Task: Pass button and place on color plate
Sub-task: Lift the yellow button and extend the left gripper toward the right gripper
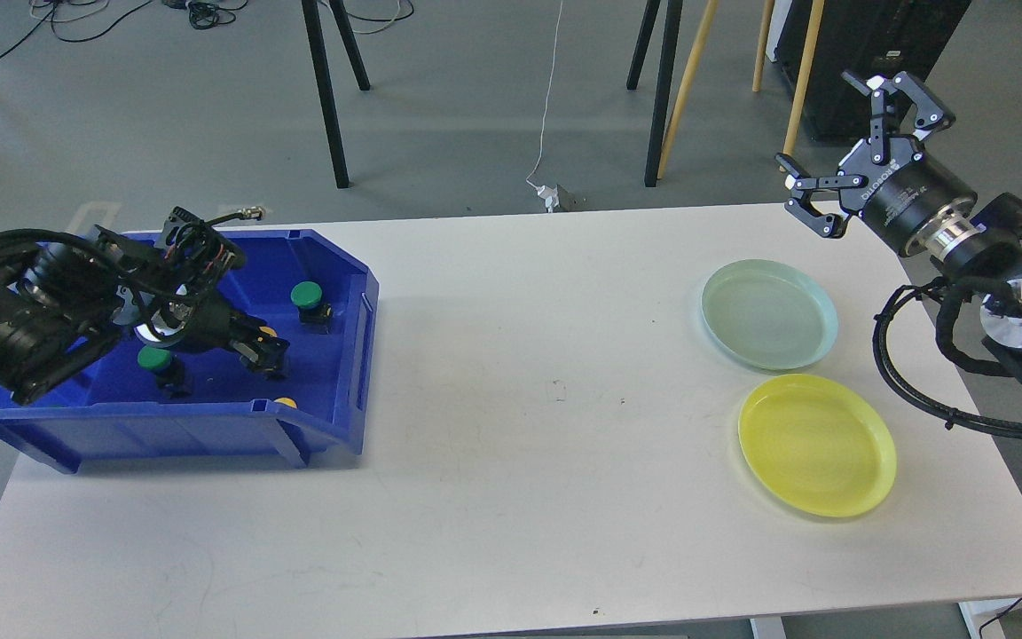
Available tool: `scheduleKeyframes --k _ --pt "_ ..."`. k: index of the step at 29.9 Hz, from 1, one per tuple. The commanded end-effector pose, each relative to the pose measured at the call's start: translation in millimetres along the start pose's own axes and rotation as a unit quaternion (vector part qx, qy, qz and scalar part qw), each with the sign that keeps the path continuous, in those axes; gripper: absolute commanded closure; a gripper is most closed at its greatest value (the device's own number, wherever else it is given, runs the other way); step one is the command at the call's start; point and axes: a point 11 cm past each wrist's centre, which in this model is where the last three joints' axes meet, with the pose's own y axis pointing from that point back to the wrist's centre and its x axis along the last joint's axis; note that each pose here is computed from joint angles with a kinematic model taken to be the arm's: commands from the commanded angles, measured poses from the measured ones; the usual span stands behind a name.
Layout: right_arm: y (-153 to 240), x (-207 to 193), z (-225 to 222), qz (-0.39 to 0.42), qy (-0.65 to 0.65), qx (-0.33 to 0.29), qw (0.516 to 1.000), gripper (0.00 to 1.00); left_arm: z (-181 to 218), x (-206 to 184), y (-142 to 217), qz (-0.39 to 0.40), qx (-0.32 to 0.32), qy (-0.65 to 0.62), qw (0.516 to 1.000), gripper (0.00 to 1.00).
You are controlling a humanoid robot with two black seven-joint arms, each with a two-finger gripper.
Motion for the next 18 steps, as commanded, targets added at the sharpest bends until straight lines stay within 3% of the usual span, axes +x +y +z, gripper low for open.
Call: scheduleKeyframes --k 1,6,10,14,18 --pt "1 0 2 0.0 -0.002 0.0 1.0 0.0 -20 17 30 0.024 0.017 0.005 1.0 0.95" --pt "7 -3 -4 -0.008 0.0 0.002 1.0 0.0 -26 39 84 0.095 -0.013 0.057 0.994 0.95" --pt "20 -13 -9 -0.024 0.016 -0.012 1.0 0.0 -8 67 128 0.201 -0.085 0.112 0.97 0.95" --pt "41 -26 -35 -0.033 0.059 -0.022 0.997 0.0 37 97 140 0.276 -0.222 0.207 0.912 0.95" --pt "58 -49 -11 -0.076 0.105 -0.071 0.989 0.0 116 143 111 0.288 -0.368 0.259 0.846 0.95"
